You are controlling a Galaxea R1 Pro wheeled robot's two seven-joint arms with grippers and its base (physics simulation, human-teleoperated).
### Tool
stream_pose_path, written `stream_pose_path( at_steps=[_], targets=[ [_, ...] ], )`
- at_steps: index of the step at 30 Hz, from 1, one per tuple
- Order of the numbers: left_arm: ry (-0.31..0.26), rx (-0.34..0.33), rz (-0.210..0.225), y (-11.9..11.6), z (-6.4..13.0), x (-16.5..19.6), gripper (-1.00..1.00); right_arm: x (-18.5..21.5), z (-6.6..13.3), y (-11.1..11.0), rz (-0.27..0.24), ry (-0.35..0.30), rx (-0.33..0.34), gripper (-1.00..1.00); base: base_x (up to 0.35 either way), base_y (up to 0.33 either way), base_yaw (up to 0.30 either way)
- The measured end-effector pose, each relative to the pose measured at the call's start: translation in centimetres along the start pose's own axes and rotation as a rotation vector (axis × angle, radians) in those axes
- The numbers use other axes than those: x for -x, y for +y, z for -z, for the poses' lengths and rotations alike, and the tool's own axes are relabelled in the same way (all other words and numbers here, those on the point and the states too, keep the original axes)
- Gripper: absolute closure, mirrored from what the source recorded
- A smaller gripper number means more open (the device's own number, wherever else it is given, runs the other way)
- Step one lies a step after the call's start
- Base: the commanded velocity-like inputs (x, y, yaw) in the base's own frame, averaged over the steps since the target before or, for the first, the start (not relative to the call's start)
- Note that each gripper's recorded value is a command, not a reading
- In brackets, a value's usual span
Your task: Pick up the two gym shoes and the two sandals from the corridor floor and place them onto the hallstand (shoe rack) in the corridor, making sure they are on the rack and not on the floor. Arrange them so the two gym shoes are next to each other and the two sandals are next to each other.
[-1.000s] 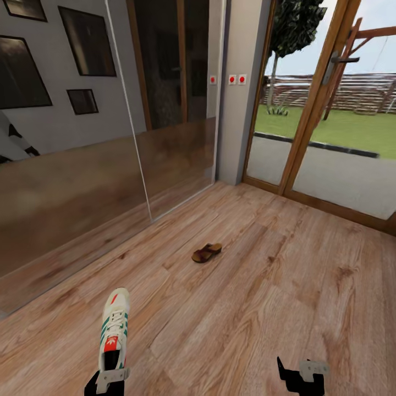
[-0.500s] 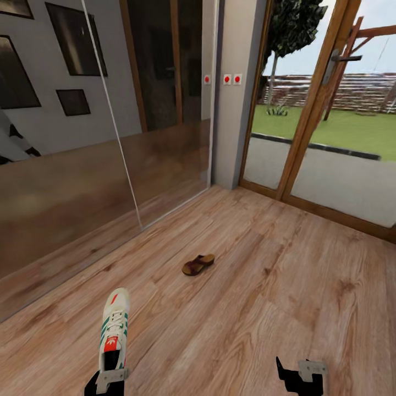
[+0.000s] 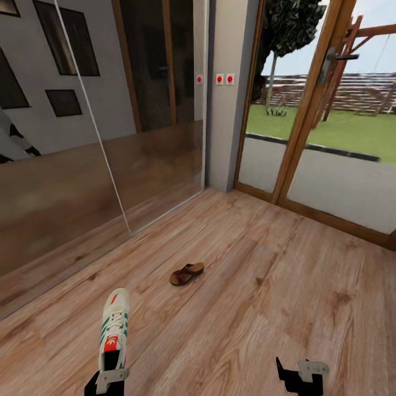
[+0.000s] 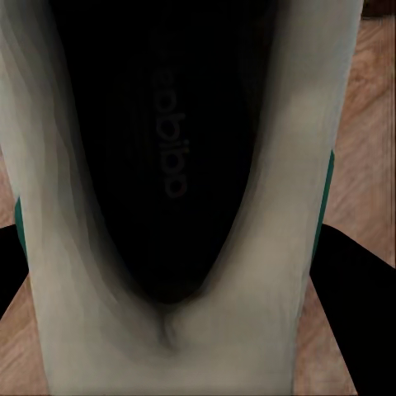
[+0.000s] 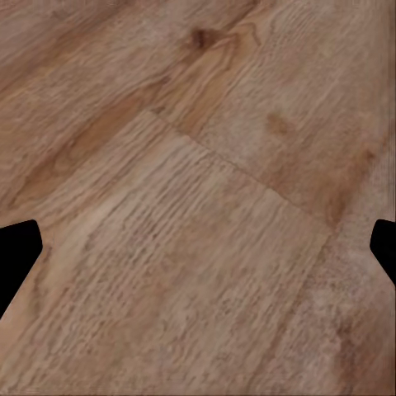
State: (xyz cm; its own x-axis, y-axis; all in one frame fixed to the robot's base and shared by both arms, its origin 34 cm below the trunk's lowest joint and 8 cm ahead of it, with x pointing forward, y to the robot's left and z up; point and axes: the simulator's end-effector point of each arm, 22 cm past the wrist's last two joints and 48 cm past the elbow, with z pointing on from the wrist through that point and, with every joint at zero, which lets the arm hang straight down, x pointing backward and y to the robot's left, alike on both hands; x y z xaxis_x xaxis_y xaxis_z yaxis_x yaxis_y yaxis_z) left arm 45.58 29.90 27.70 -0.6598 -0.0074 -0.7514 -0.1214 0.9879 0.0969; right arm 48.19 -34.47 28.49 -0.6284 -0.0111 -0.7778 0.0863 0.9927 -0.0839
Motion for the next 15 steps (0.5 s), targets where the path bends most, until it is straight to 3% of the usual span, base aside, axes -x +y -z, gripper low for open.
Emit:
stream_pose_path(
  at_steps=[11,15],
  targets=[
    [0.0,0.0,0.0,-0.02,0.0,0.0,1.0,0.01,0.0,0.0,0.0,0.0,0.0,-1.0,0.179,-0.23,0.0],
    [-0.001,0.0,0.0,-0.01,0.0,0.02,1.0,0.0,0.0,0.01,0.0,0.0,0.0,-1.0,0.179,-0.23,0.131]
  ],
)
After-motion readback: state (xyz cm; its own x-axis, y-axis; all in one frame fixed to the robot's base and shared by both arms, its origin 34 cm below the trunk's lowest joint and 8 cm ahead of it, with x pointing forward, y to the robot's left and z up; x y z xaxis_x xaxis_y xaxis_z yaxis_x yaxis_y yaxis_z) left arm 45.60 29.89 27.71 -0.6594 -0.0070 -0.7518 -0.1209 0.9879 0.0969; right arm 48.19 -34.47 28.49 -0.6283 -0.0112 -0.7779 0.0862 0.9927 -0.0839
